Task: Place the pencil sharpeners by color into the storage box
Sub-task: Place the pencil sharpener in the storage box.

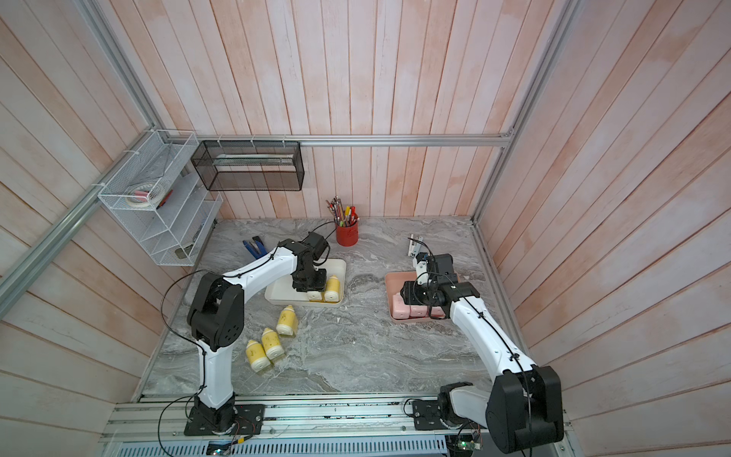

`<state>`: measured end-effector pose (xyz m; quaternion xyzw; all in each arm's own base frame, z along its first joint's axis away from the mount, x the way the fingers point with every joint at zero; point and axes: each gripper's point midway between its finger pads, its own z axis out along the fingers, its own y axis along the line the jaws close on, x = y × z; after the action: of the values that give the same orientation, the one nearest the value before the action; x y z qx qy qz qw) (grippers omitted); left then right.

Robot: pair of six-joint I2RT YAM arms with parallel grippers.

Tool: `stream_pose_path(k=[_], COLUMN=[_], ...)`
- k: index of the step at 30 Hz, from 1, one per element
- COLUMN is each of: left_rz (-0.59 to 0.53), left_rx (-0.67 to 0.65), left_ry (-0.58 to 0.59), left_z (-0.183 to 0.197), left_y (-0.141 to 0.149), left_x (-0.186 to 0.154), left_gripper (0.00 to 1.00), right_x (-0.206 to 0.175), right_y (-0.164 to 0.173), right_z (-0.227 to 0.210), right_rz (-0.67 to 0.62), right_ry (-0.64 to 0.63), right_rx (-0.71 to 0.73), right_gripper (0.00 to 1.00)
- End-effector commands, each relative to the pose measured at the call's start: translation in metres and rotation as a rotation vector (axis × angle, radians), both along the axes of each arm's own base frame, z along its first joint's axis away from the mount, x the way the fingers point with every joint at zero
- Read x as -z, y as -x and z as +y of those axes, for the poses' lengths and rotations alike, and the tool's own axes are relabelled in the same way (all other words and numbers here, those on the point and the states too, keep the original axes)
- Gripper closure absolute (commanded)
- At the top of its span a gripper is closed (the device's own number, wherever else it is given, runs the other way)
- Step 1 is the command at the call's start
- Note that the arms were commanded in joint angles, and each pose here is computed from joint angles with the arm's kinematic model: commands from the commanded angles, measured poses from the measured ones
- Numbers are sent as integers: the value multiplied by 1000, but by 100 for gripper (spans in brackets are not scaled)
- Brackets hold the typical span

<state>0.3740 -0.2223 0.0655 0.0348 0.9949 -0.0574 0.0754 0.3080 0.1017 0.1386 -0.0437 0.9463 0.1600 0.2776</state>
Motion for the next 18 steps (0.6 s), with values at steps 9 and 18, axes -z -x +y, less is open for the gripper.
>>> stream_pose_path(k=[9, 18], left_rz=[33, 38], left_rx=[-11, -9], left_ry=[2, -1], left_z=[-1, -1], left_y=[1, 1], left_x=[17, 19], left_gripper=[52, 45], right_x=[0, 0], right_y=[0, -1], right_z=[-4, -5], right_rz=[-9, -11], right_ry=[14, 14], right_rx=[4, 6], right_gripper=[41, 41])
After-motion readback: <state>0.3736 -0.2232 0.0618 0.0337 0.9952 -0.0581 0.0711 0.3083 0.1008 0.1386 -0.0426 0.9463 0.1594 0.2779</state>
